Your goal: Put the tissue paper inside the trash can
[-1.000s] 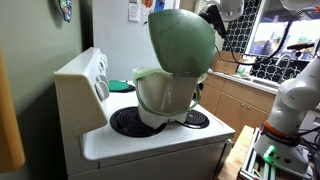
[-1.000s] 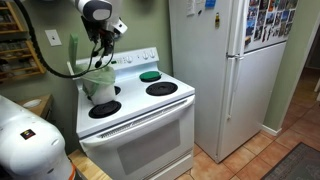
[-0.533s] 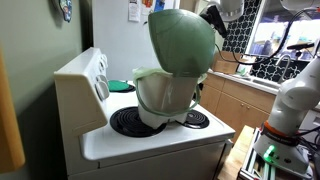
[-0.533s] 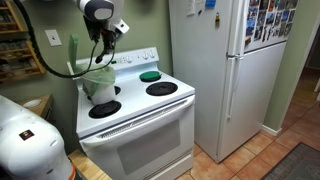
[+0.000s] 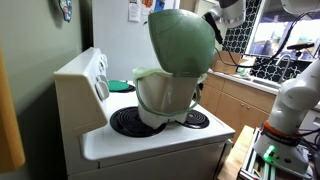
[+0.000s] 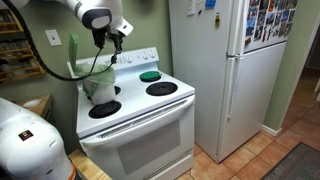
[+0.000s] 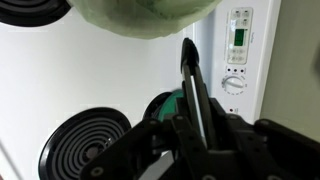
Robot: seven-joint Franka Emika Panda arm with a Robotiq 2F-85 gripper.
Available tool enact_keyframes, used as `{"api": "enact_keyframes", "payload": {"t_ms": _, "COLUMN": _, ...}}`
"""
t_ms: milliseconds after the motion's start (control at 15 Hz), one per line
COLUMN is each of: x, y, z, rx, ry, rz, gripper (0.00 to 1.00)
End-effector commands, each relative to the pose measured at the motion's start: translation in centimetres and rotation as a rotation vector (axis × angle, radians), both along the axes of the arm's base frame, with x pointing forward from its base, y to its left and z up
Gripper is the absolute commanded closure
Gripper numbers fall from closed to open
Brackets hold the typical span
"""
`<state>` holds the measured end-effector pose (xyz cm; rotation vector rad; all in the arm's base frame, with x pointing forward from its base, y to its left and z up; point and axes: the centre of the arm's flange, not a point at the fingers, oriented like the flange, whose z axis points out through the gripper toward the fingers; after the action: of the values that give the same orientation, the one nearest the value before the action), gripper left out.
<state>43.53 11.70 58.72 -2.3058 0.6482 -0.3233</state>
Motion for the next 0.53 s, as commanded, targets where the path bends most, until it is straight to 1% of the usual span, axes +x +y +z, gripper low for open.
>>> {"api": "enact_keyframes", "payload": {"t_ms": 0, "x": -0.1, "y": 0.0, "z": -0.1, "rx": -0.001, "ry": -0.002, "rz": -0.003, "gripper": 0.74}}
{"api": "enact_keyframes", "payload": {"t_ms": 67, "x": -0.1, "y": 0.0, "z": -0.1, "rx": -0.002, "ry": -0.003, "rz": -0.004, "gripper": 0.74}}
{"api": "enact_keyframes", "payload": {"t_ms": 133, "x": -0.3, "y": -0.4, "z": -0.3, "rx": 0.008, "ry": 0.016, "rz": -0.006, "gripper": 0.93}}
{"api": "enact_keyframes", "payload": {"t_ms": 333, "x": -0.7, "y": -4.0, "z": -3.9, "rx": 0.125, "ry": 0.101, "rz": -0.077, "gripper": 0.93}}
{"api": "enact_keyframes", "payload": {"t_ms": 467, "x": -0.9, "y": -5.9, "z": -6.1, "rx": 0.208, "ry": 0.142, "rz": -0.118, "gripper": 0.93}}
